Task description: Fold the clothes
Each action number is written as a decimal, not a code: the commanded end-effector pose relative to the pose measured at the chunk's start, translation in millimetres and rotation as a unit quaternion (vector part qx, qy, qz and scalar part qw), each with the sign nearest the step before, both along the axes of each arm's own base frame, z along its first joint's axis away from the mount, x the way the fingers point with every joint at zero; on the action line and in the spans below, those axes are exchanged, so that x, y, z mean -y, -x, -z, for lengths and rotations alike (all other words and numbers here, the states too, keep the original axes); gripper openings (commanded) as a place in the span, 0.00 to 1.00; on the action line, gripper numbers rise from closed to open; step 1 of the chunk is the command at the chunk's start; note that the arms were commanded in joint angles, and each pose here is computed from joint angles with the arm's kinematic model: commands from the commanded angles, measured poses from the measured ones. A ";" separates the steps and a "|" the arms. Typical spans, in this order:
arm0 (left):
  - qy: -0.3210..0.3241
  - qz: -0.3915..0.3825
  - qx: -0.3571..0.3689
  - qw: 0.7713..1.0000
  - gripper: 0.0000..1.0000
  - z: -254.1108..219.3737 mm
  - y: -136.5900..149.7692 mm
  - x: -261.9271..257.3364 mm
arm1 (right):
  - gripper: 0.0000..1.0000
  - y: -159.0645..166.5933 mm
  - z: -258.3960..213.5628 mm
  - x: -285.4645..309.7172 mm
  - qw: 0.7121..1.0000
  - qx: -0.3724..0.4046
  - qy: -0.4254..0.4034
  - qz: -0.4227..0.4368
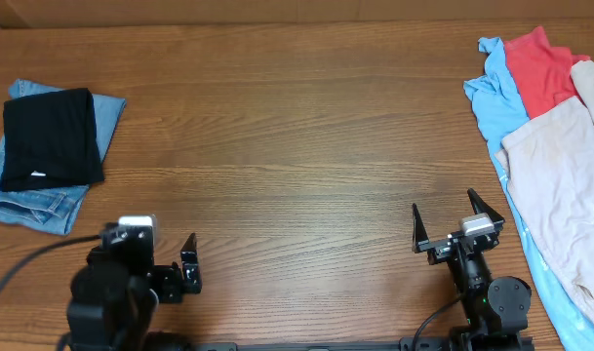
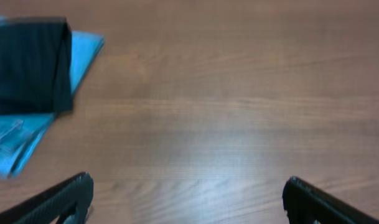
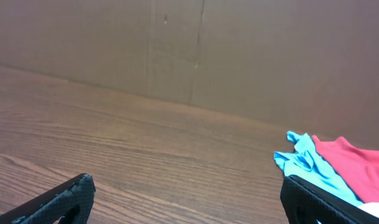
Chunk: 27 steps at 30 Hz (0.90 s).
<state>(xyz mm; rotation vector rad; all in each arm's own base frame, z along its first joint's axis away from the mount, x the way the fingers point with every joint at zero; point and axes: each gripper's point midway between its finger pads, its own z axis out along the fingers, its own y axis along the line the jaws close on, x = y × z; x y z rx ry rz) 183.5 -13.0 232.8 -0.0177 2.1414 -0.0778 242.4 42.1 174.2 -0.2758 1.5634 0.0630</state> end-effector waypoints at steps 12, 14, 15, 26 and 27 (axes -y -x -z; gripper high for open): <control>0.020 0.007 0.230 0.973 1.00 48.9 -50.2 -0.1 | 1.00 -0.5 2.1 2.1 1.000 0.001 0.000 0.006; -0.005 0.016 0.253 0.967 1.00 47.3 -54.6 0.0 | 1.00 -0.5 2.1 2.1 1.000 0.001 0.000 0.006; -0.023 0.021 0.270 0.962 1.00 47.9 -57.9 -0.2 | 1.00 -0.5 2.2 2.1 1.000 0.001 0.000 0.006; -0.034 0.015 0.249 0.968 1.00 75.7 -62.5 -3.3 | 1.00 -0.5 2.1 2.1 1.000 0.001 0.000 0.006; -0.034 0.015 0.249 0.968 1.00 75.7 -62.5 -3.3 | 1.00 -0.5 2.1 2.1 1.000 0.001 0.000 0.006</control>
